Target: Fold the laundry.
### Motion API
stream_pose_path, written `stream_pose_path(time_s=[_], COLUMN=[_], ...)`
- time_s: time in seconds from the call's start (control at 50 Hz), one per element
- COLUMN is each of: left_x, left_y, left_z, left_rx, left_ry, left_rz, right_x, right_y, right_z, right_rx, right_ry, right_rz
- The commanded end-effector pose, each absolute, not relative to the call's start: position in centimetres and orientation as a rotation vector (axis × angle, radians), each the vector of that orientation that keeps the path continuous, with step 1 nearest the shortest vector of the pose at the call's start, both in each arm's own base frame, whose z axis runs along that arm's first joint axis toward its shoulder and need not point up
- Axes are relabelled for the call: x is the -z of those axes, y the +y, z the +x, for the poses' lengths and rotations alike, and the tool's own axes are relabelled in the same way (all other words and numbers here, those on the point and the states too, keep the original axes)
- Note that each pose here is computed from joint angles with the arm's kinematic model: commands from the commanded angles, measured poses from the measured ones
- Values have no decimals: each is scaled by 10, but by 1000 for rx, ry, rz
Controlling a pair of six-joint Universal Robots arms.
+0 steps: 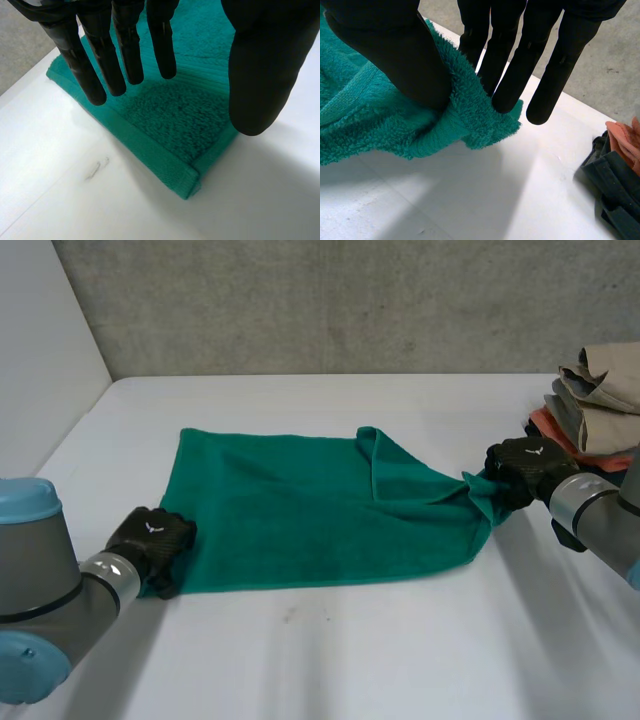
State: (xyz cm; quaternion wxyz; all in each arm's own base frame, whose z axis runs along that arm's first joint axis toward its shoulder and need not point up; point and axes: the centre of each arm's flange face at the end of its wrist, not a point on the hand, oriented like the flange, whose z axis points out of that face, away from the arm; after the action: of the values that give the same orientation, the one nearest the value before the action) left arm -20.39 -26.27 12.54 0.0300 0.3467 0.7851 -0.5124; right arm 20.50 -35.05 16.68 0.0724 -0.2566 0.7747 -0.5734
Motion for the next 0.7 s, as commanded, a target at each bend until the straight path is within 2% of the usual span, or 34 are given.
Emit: stream_pose_path(time_s=[0.02,0.5,0.7], left_x=[-121,-111,-120], left_y=[-269,-286,-299], left_z=[-205,-210,-215], left_rx=[1587,1642,1754], left_ry=[2415,2331,2222], left_rz=[1067,1093,1081], right_x=[-163,-156,-154], right_y=[-349,-344,-342], right_z=[205,206,207], right_rx=[1725,1722,1722], right_ry=[2323,2322,2317], right_rz=[-780,-797,-804])
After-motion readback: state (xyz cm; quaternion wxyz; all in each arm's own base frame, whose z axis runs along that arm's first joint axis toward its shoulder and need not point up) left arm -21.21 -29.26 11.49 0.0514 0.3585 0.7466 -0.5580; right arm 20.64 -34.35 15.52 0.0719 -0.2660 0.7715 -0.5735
